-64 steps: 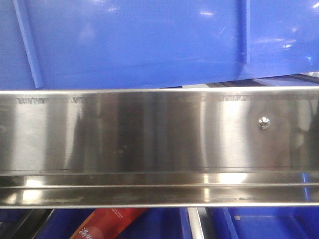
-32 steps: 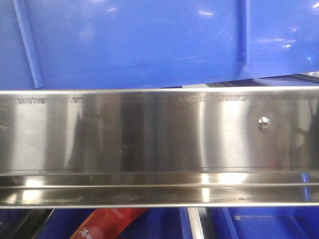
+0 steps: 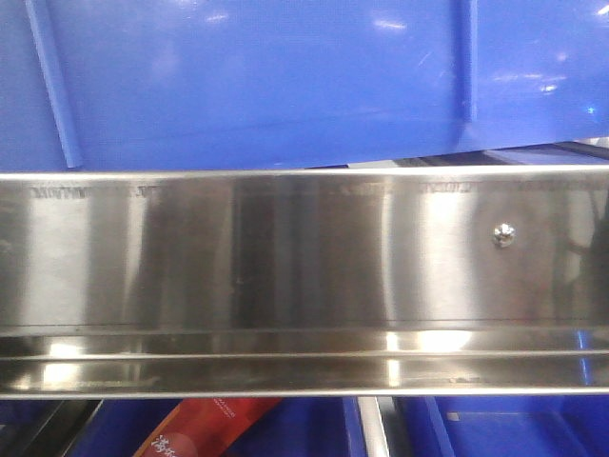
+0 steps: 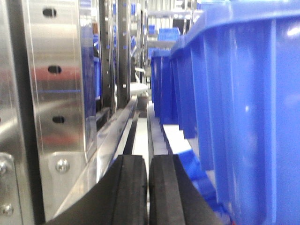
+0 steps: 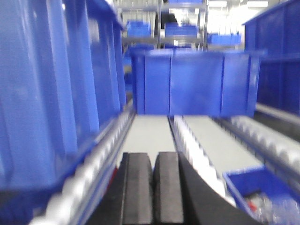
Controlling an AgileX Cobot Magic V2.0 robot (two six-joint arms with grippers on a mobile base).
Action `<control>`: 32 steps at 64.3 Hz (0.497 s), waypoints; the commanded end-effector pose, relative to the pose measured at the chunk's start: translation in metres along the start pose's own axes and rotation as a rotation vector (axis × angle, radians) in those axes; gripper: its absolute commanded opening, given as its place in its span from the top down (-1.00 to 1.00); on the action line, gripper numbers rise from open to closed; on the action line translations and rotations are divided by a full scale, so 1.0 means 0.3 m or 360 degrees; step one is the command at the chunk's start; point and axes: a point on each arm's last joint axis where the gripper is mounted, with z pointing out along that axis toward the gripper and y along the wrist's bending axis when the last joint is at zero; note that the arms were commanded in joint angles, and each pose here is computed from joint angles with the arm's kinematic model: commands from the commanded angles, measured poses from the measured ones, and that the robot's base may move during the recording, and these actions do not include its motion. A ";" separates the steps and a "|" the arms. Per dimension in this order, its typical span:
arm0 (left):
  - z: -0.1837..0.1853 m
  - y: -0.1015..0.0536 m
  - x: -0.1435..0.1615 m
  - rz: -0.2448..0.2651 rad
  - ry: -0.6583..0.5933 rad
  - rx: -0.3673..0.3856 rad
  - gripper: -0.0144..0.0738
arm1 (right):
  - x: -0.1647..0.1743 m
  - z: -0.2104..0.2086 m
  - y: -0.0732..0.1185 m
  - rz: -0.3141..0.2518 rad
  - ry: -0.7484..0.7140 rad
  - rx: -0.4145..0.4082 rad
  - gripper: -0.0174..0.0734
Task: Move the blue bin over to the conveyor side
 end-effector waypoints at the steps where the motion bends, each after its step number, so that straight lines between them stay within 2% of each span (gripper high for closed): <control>1: -0.002 0.000 -0.021 0.0006 -0.0103 0.0001 0.64 | -0.045 -0.004 -0.002 -0.0004 -0.0240 0.0014 0.81; 6: -0.006 0.000 -0.074 0.0005 -0.0134 0.0004 0.64 | -0.075 -0.009 -0.002 -0.0004 -0.0364 0.0015 0.81; 12: -0.026 0.002 -0.184 0.0005 -0.0139 0.0004 0.64 | -0.184 -0.023 0.003 -0.0003 -0.0410 0.0007 0.81; 20: -0.066 0.006 -0.329 0.0026 -0.0161 -0.0002 0.64 | -0.346 -0.072 0.012 -0.0005 -0.0302 -0.0011 0.81; 32: -0.033 0.009 -0.502 0.0025 0.0089 -0.0001 0.64 | -0.568 -0.051 0.022 -0.0032 0.0007 -0.0018 0.81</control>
